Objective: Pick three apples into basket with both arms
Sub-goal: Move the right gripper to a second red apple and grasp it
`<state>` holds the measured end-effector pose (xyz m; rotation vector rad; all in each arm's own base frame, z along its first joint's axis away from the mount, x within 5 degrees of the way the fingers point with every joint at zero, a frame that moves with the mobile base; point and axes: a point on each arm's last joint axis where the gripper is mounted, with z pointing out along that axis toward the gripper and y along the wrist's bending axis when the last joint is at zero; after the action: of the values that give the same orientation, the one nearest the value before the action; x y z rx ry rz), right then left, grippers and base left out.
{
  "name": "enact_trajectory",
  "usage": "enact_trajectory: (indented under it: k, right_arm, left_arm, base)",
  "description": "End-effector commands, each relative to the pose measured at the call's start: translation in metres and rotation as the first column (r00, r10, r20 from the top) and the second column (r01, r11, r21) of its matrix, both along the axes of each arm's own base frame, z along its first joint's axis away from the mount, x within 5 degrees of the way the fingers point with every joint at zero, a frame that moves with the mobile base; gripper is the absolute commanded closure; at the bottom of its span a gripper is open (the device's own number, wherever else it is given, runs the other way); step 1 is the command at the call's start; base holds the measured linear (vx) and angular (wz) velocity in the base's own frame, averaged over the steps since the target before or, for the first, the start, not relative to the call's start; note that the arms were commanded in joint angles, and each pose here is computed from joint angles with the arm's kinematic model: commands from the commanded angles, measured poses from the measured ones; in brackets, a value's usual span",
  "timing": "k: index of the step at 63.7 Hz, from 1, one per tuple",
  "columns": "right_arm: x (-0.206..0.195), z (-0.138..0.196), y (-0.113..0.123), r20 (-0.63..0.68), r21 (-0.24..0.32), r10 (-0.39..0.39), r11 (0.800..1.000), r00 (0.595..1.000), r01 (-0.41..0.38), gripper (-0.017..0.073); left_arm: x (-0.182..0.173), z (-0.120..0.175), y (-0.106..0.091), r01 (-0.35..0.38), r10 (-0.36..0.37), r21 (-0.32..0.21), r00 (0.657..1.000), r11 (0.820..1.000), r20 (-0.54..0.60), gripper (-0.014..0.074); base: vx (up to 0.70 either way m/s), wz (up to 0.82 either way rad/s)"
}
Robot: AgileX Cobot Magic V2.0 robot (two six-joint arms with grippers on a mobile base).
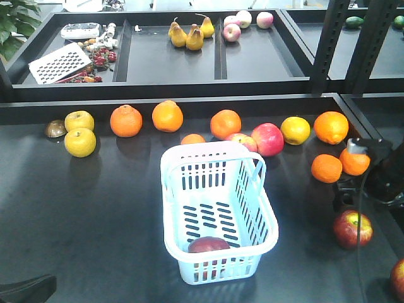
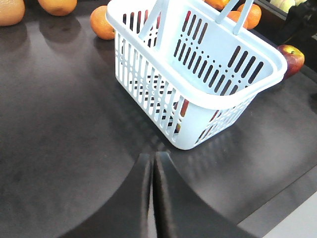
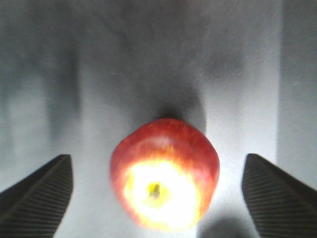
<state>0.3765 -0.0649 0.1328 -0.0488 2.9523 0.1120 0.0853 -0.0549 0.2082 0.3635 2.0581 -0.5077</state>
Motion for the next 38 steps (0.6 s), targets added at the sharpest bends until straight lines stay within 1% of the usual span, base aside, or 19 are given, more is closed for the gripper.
enact_trajectory:
  k: [1, 15, 18, 22, 26, 29, 30, 34, 38]
  right_arm:
    - [0.006, 0.013, -0.002, 0.043, -0.018, -0.003, 1.0, 0.999, 0.003, -0.0051]
    - [0.006, -0.016, -0.002, -0.039, -0.003, -0.004, 1.0, 0.999, 0.003, -0.0039]
    - [0.006, -0.019, -0.002, -0.043, -0.003, -0.002, 1.0, 0.999, 0.002, -0.0026]
    - [0.005, -0.019, -0.001, -0.051, 0.0, 0.006, 1.0, 0.999, -0.006, 0.0015]
    - [0.005, -0.016, -0.001, -0.048, 0.0, 0.016, 1.0, 0.999, -0.016, 0.0087]
    - [0.005, -0.011, -0.001, -0.035, -0.002, 0.015, 1.0, 0.999, -0.015, 0.0179]
    - [0.005, -0.008, 0.0, -0.027, -0.001, 0.013, 1.0, 1.0, -0.013, 0.0223]
    - [0.004, 0.006, 0.0, 0.006, -0.001, 0.015, 1.0, 1.0, -0.015, 0.0347]
    - [0.003, 0.023, 0.003, 0.042, 0.012, 0.037, 0.999, 0.998, -0.037, 0.0481]
  left_arm:
    - [0.005, 0.014, -0.001, -0.025, 0.029, -0.055, 0.997, 0.998, 0.074, 0.06]
    - [0.005, 0.014, -0.001, -0.025, 0.029, -0.055, 0.997, 0.998, 0.074, 0.06]
    - [0.005, 0.014, -0.001, -0.025, 0.029, -0.055, 0.997, 0.998, 0.074, 0.06]
    - [0.005, 0.014, -0.001, -0.025, 0.029, -0.055, 0.997, 0.998, 0.074, 0.06]
    - [0.005, 0.014, -0.001, -0.025, 0.029, -0.055, 0.997, 0.998, 0.074, 0.06]
    - [0.005, 0.014, -0.001, -0.025, 0.029, -0.055, 0.997, 0.998, 0.074, 0.06]
    - [0.005, 0.014, -0.001, -0.025, 0.029, -0.055, 0.997, 0.998, 0.074, 0.06]
    - [0.005, 0.014, -0.001, -0.025, 0.029, -0.055, 0.997, 0.998, 0.074, 0.06]
    - [0.005, 0.014, -0.001, -0.025, 0.029, -0.055, 0.997, 0.998, 0.074, 0.06]
  base:
    - [0.0, 0.0]
    - [0.0, 0.0]
    - [0.0, 0.0]
    - [0.0, 0.0]
    - [0.0, 0.0]
    - [0.0, 0.0]
    - [0.0, 0.0]
    - [0.0, 0.0]
    - [0.0, 0.0]
